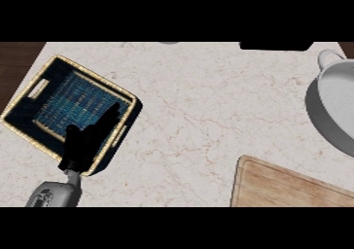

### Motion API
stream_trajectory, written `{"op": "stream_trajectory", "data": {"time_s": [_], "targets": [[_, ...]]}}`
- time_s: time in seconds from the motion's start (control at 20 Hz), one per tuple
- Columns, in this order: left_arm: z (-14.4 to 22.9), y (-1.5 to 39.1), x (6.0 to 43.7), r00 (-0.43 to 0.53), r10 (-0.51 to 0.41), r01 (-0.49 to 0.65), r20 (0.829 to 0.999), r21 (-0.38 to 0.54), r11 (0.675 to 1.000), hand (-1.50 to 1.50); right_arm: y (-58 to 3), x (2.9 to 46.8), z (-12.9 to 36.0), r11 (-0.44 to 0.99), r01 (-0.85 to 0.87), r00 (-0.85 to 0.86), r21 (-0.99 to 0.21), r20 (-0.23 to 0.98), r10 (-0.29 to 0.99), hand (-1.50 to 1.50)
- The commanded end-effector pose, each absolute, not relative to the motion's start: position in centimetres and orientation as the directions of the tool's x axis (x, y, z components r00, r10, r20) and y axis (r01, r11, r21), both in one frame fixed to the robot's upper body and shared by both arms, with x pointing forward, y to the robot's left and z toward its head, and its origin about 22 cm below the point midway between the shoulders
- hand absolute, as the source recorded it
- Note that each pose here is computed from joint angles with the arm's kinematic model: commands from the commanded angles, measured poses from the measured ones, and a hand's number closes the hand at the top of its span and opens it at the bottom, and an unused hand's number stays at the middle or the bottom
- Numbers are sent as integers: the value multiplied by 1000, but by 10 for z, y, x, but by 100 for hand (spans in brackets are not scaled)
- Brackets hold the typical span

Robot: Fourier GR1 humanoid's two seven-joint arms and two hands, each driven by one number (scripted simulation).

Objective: Pick the bell pepper from the cutting board and place it in the pot

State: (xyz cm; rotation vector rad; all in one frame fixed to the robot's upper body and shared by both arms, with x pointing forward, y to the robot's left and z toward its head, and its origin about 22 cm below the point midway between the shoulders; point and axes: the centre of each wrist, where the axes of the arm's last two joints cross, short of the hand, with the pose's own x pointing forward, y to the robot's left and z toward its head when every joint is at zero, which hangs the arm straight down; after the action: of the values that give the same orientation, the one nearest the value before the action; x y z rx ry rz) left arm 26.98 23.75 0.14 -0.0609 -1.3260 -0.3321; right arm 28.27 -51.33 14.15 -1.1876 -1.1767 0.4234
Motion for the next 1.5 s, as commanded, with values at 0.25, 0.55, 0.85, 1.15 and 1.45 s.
{"op": "stream_trajectory", "data": {"time_s": [0.25,0.55,0.85,1.15,1.45], "targets": [[-8,238,270,230,-187,304,955,112,946,0,-488,326,120,93,4,572,-996,79,816,150],[-10,230,272,225,-191,297,956,119,947,0,-466,351,90,361,-212,726,-908,100,680,150],[-16,218,276,234,-193,286,953,122,950,0,-444,371,77,417,-171,657,-893,212,723,-150],[-18,233,260,240,-163,258,957,99,961,0,-440,382,103,579,325,451,-748,660,600,-150],[-15,228,263,255,-171,236,952,111,965,0,-471,375,141,563,658,295,-499,860,417,-150]]}}
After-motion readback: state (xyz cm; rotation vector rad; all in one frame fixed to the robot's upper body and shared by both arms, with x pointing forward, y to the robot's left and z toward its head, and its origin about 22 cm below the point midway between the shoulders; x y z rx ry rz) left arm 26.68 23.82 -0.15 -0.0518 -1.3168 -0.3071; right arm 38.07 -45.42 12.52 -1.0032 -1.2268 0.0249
